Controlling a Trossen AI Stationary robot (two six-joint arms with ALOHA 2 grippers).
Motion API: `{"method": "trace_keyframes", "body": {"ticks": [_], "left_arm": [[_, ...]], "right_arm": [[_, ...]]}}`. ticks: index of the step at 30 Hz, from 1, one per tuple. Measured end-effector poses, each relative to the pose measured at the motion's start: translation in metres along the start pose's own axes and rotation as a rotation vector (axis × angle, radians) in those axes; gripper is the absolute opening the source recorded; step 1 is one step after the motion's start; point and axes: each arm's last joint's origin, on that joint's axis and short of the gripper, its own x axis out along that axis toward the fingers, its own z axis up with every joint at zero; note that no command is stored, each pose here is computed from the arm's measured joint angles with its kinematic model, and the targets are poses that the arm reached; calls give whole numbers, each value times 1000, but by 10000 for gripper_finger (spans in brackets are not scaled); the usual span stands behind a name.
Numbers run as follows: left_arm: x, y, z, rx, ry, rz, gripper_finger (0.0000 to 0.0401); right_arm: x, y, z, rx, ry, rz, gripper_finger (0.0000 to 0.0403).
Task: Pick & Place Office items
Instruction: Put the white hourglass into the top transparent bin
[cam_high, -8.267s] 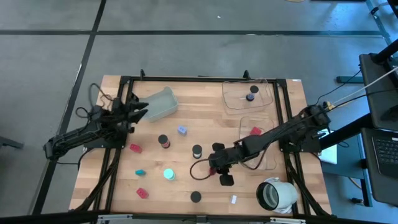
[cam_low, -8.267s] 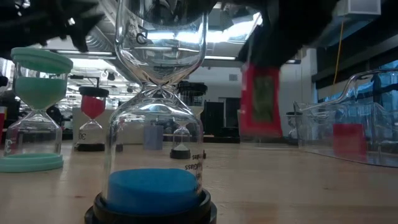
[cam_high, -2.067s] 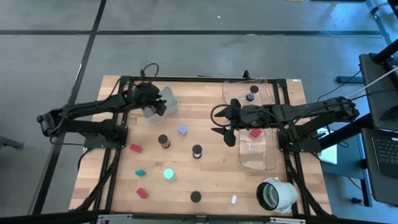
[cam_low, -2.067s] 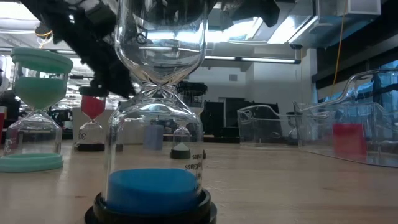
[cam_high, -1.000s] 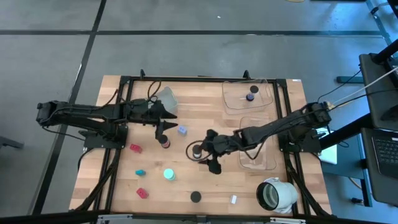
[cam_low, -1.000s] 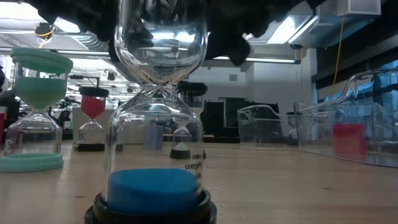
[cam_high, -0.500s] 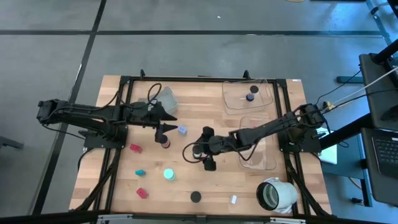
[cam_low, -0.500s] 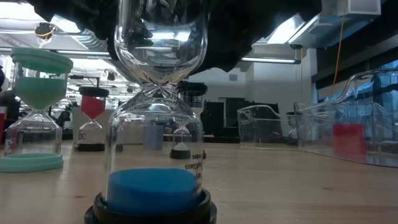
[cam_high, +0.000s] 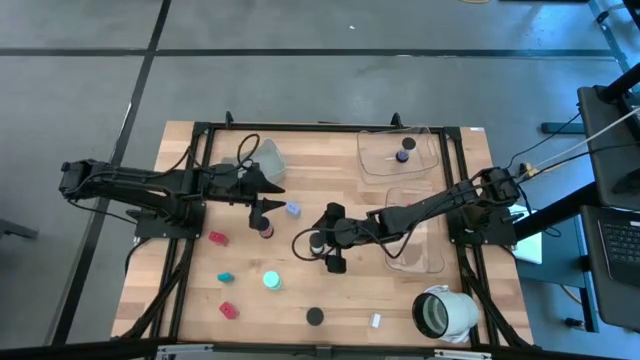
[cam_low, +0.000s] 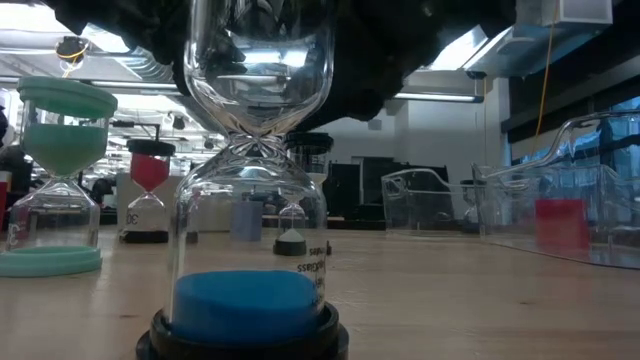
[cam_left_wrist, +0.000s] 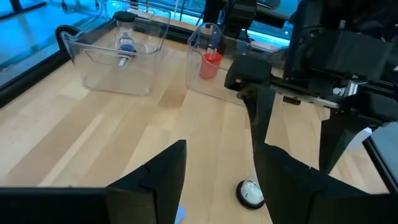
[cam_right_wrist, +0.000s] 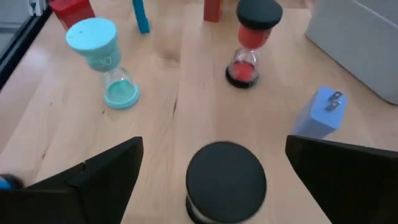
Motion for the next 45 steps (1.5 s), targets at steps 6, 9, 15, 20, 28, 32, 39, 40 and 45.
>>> {"method": "trace_keyframes", "body": {"ticks": [6, 9, 15, 20, 28, 32, 39, 40, 45], "left_arm": [[0, 0, -1, 1, 7, 2, 184], [0, 0, -1, 2, 9, 2, 184], [0, 0, -1, 2, 11, 3, 185], [0, 0, -2, 2, 17, 5, 184], [0, 1, -3, 2, 36, 10, 184], [0, 1, -4, 1, 37, 10, 184], [0, 1, -4, 0, 37, 10, 184], [0, 1, -4, 0, 37, 10, 184], [0, 1, -4, 1, 37, 10, 184]], "right_arm": [[10, -5, -9, 35, 49, -9, 390], [16, -7, -13, 36, 61, -15, 390], [16, -9, -13, 61, 62, -9, 384], [16, -9, -14, 96, 77, -5, 347], [16, -9, -15, 143, 85, -5, 252], [16, -9, -15, 143, 85, -5, 213], [13, -10, -12, 195, 76, -6, 213], [11, -10, -10, 196, 71, -5, 213], [-12, -19, 3, 206, 60, -26, 213]]}}
